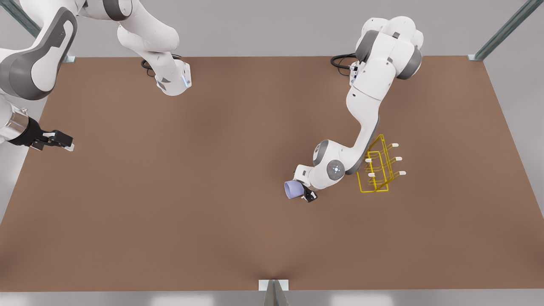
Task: Place the cup on the cup holder
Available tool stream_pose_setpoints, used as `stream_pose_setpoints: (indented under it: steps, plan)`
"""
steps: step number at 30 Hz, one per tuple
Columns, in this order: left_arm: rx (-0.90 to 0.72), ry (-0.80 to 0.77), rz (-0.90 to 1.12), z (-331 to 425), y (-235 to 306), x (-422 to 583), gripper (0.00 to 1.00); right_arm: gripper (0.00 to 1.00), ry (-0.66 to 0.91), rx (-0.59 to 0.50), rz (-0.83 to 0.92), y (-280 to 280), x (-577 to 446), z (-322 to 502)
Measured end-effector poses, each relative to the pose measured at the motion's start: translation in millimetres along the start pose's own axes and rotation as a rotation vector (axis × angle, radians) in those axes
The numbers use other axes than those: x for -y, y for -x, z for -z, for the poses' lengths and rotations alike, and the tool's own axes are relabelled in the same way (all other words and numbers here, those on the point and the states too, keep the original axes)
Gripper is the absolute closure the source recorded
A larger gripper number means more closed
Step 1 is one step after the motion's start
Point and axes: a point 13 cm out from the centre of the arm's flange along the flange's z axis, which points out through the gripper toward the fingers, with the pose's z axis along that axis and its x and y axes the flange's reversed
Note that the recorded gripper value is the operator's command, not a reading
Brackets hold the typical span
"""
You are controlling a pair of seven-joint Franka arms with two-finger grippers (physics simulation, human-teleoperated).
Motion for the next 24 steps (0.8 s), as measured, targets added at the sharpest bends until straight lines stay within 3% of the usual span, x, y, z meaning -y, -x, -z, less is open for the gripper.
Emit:
stream_pose_setpoints:
  steps: [3, 5, 8, 19, 24]
  plan:
    - [0.001, 0.002, 0.009, -1, 0, -1, 0.01, 0.0, 0.0, 0.0, 0.003, 0, -2, 0]
    - [0.003, 0.004, 0.014, -1, 0, -1, 0.09, 0.0, 0.0, 0.0, 0.003, 0, -2, 0]
    - [0.004, 0.005, 0.022, -1, 0, -2, 0.12, 0.0, 0.0, 0.0, 0.002, 0, -2, 0]
    - [0.004, 0.004, 0.039, 1, 0, -3, 0.16, 0.0, 0.0, 0.0, 0.002, 0, -2, 0]
    - [0.02, 0.03, 0.033, 56, 12, -11, 0.16, 0.0, 0.0, 0.0, 0.002, 0, -2, 0]
